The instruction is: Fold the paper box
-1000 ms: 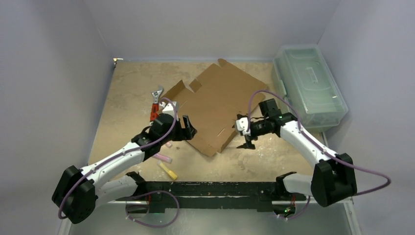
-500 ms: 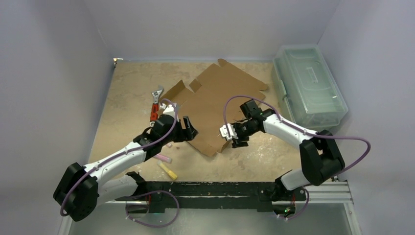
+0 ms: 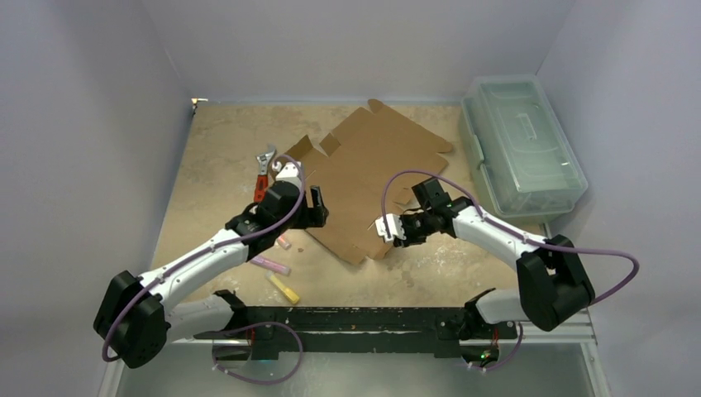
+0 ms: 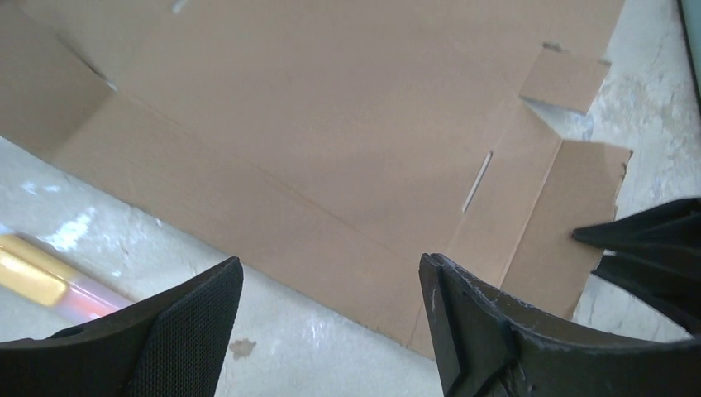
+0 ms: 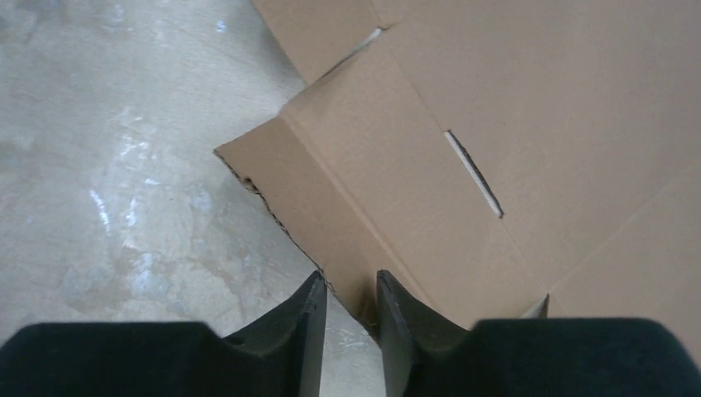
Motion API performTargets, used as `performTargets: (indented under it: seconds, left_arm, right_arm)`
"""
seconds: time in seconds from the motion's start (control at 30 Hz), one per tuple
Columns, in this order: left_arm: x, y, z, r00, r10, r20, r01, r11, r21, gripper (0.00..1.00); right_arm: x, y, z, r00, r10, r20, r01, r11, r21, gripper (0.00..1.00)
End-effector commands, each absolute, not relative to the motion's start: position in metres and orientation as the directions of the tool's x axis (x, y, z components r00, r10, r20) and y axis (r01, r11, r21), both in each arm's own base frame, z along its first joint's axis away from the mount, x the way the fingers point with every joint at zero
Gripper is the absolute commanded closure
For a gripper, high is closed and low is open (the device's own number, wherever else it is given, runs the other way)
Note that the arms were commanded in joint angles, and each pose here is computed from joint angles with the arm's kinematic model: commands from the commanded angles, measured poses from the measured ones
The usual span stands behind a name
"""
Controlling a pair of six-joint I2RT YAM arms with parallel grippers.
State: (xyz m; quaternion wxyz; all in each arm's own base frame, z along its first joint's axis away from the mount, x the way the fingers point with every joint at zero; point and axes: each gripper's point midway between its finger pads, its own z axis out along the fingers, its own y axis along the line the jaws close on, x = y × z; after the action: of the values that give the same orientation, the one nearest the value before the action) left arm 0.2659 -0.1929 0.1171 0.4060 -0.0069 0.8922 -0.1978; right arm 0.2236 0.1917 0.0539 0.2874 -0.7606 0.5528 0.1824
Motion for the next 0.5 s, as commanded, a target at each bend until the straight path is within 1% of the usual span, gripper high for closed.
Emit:
performTargets:
  seconds: [0.0, 0.1, 0.17, 0.2, 0.33, 0.4, 0.47]
  left_arm:
    - [0.294, -0.177, 0.144, -0.577, -0.109, -0.809, 0.138, 0.964, -0.228, 0.2]
    - [0.312, -0.162, 0.149, -0.559, -0.096, -0.823, 0.1, 0.978, -0.182, 0.19]
    - [0.325, -0.151, 0.15, -0.566, -0.115, -0.816, 0.079, 0.978, -0.193, 0.18]
    - [0.332, -0.144, 0.15, -0.569, -0.141, -0.81, 0.067, 0.974, -0.217, 0.18]
    - [0.36, -0.122, 0.154, -0.584, -0.298, -0.756, 0.056, 0.913, -0.403, 0.17]
    - [0.37, -0.111, 0.154, -0.593, -0.343, -0.728, 0.043, 0.89, -0.454, 0.18]
    - [0.377, -0.101, 0.152, -0.61, -0.35, -0.711, 0.035, 0.885, -0.465, 0.18]
  right_arm:
    - [0.247, 0.194, 0.057, 0.292, -0.755, -0.587, -0.944, -0.129, -0.303, 0.73]
    - [0.249, 0.194, 0.06, 0.304, -0.753, -0.584, -0.938, -0.129, -0.322, 0.77]
    - [0.248, 0.193, 0.063, 0.315, -0.751, -0.58, -0.934, -0.137, -0.33, 0.81]
    - [0.247, 0.192, 0.064, 0.319, -0.75, -0.579, -0.933, -0.141, -0.331, 0.82]
    - [0.243, 0.186, 0.065, 0.318, -0.748, -0.583, -0.937, -0.154, -0.314, 0.86]
    - [0.241, 0.184, 0.066, 0.312, -0.746, -0.588, -0.941, -0.159, -0.297, 0.87]
    - [0.237, 0.182, 0.067, 0.305, -0.743, -0.596, -0.946, -0.167, -0.277, 0.88]
